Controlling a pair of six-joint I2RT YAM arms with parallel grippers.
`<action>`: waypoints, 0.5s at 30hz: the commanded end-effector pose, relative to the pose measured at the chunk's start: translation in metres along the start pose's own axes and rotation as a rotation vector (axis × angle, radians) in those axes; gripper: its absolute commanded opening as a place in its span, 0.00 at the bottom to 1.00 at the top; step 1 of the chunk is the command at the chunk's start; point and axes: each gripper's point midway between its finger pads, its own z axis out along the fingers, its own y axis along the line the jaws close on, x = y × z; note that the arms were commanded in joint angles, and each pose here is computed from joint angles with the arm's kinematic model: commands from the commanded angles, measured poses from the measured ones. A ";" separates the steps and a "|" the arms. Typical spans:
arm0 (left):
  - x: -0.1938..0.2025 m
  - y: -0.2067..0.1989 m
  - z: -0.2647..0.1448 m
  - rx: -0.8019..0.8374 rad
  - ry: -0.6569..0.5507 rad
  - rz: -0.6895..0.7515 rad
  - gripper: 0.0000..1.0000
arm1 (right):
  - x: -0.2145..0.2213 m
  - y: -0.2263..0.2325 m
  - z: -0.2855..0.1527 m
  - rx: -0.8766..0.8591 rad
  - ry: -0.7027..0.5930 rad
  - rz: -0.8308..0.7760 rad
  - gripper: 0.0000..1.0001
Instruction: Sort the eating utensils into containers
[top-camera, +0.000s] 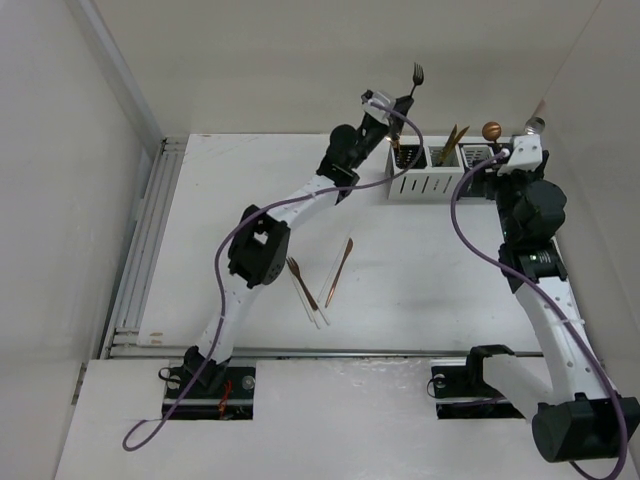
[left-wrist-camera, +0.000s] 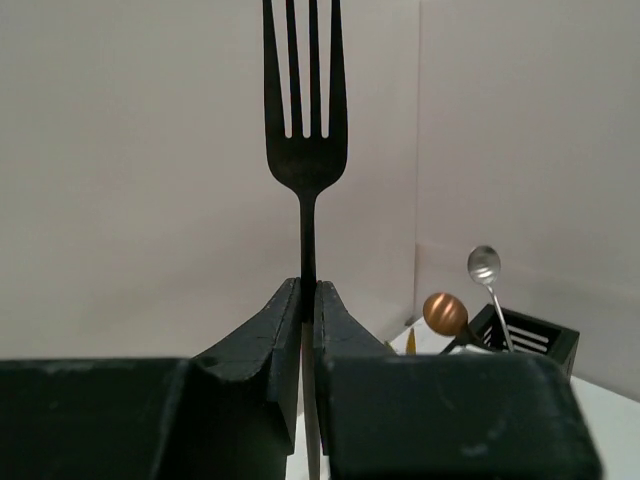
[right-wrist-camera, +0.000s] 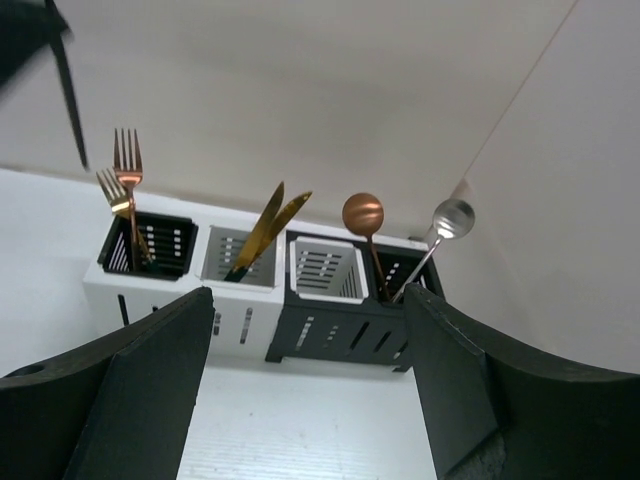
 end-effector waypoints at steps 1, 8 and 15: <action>-0.037 -0.016 0.003 0.026 -0.259 -0.020 0.00 | -0.051 -0.013 -0.002 0.033 -0.116 -0.006 0.81; 0.009 -0.013 0.004 -0.017 -0.277 -0.074 0.00 | -0.057 -0.015 -0.002 0.019 -0.065 -0.029 0.81; 0.064 -0.019 -0.002 -0.003 -0.135 -0.139 0.00 | -0.061 -0.030 -0.021 0.079 -0.045 -0.050 0.81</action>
